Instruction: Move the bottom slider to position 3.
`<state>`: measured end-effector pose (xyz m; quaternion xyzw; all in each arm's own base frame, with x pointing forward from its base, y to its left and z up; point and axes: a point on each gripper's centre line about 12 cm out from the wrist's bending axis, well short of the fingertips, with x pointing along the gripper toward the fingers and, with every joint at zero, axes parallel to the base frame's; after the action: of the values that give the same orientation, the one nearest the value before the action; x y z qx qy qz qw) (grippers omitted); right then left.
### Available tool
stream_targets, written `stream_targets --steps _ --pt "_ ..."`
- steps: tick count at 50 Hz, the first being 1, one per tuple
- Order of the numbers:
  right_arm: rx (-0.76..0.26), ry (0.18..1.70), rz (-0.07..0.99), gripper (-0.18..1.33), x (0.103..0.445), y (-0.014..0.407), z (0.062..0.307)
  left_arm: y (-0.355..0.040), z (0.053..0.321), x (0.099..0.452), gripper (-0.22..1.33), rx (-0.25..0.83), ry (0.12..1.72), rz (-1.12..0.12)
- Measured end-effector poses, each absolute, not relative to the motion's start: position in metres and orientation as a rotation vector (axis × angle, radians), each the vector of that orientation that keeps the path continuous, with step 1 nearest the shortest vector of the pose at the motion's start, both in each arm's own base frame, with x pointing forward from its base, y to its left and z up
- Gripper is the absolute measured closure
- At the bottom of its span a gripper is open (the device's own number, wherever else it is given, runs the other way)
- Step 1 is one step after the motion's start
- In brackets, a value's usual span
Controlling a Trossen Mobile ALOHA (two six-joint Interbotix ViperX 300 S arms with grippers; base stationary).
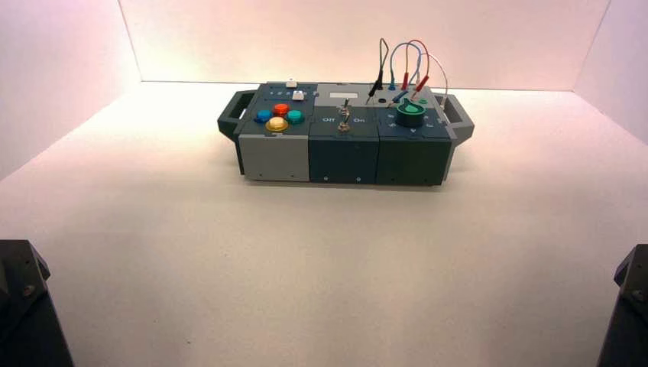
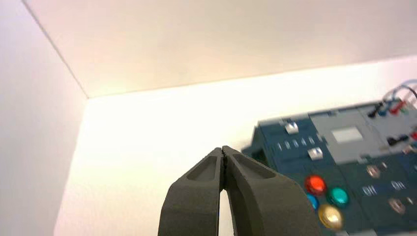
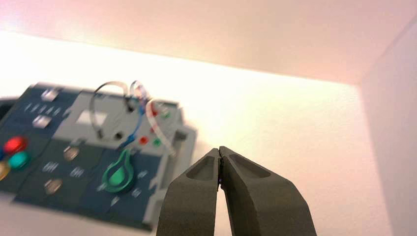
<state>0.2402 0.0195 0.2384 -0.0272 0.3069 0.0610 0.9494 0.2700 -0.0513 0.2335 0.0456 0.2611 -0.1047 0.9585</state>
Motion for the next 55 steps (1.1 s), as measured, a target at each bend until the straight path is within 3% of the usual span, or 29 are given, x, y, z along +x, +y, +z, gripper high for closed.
stream_targets --steps 18,33,45,55 --pt "-0.056 0.835 0.226 1.29 0.242 0.04 0.231 -0.069 0.246 0.276 1.27 0.107 0.655 -0.296" --pt "-0.165 0.926 0.381 1.28 0.243 0.066 0.232 -0.1 0.255 0.295 1.27 0.148 0.724 -0.395" --pt "-0.213 0.917 0.491 1.28 0.237 0.082 0.234 -0.127 0.242 0.31 1.27 0.261 0.818 -0.504" --pt "-0.231 0.933 0.529 1.28 0.233 0.087 0.233 -0.143 0.224 0.322 1.27 0.28 0.91 -0.546"
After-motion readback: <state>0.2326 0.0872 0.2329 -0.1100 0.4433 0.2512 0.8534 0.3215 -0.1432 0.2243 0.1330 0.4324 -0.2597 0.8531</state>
